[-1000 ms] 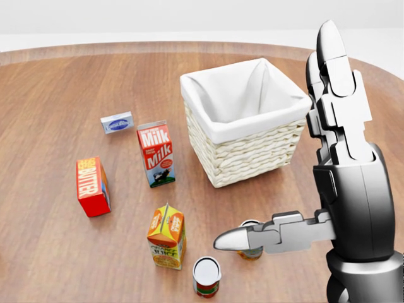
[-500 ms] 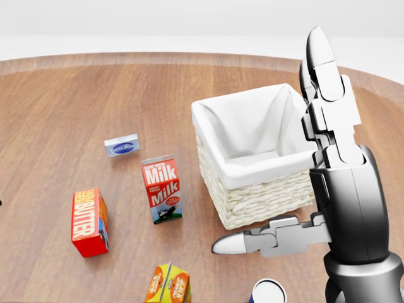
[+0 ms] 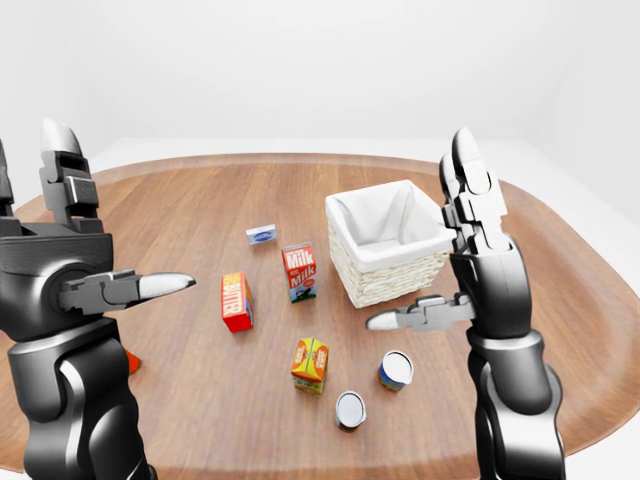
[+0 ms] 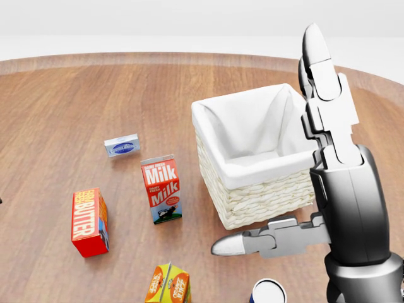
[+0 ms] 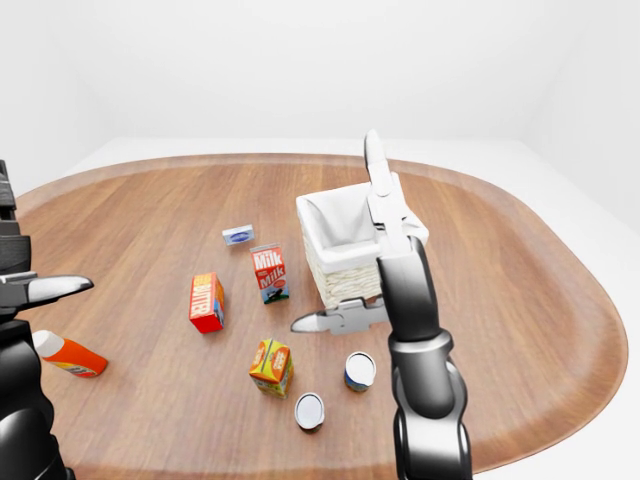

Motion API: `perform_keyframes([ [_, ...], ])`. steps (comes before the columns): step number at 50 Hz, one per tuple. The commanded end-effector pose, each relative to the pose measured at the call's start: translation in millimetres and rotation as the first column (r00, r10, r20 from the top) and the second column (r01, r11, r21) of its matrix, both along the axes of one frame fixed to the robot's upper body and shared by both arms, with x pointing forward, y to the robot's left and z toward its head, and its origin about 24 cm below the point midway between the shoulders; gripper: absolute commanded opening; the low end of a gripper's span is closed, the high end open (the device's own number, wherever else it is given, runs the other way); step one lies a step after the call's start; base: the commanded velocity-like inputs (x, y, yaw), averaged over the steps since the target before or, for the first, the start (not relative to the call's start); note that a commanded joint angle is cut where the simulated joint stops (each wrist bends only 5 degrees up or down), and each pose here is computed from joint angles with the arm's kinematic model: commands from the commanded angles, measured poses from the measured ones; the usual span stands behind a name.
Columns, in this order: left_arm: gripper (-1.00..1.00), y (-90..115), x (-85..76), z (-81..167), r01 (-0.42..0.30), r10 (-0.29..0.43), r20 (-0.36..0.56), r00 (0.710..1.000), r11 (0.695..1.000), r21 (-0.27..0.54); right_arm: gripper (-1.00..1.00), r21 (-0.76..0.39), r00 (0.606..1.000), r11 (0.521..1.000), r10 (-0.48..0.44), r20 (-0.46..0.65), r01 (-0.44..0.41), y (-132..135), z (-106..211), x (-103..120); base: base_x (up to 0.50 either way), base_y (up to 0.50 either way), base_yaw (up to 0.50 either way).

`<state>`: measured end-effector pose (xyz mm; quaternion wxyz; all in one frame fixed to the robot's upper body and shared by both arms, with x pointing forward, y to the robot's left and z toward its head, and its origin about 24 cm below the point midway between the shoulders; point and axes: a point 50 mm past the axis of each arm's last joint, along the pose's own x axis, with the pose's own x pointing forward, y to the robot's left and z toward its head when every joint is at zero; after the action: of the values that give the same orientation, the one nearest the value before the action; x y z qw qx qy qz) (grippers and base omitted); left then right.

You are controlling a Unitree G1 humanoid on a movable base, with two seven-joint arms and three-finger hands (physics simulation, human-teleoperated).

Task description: Pick up the orange juice, and put it in the basket.

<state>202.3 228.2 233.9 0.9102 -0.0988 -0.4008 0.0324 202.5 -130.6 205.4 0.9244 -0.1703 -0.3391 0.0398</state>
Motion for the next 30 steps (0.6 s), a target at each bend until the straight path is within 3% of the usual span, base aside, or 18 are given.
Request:
perform_keyframes([
  [1,1.00,0,0.3,-1,0.001,-0.001,-0.004,1.000,1.000,0.003,1.00,-0.092,0.999,0.995,0.029,0.016,-0.027,10,4,-3,0.00,0.00,0.00],
  [18,1.00,0,-3.9,2,-0.002,0.002,0.012,1.000,1.000,-0.002,1.00,-0.261,0.995,0.961,0.099,0.006,-0.094,33,7,-2,0.00,0.00,0.00],
  [30,1.00,1,-3.3,1,-0.002,0.002,0.009,1.000,1.000,-0.005,1.00,-0.352,0.991,0.927,0.115,-0.071,-0.133,47,-5,6,0.00,0.00,0.00],
])
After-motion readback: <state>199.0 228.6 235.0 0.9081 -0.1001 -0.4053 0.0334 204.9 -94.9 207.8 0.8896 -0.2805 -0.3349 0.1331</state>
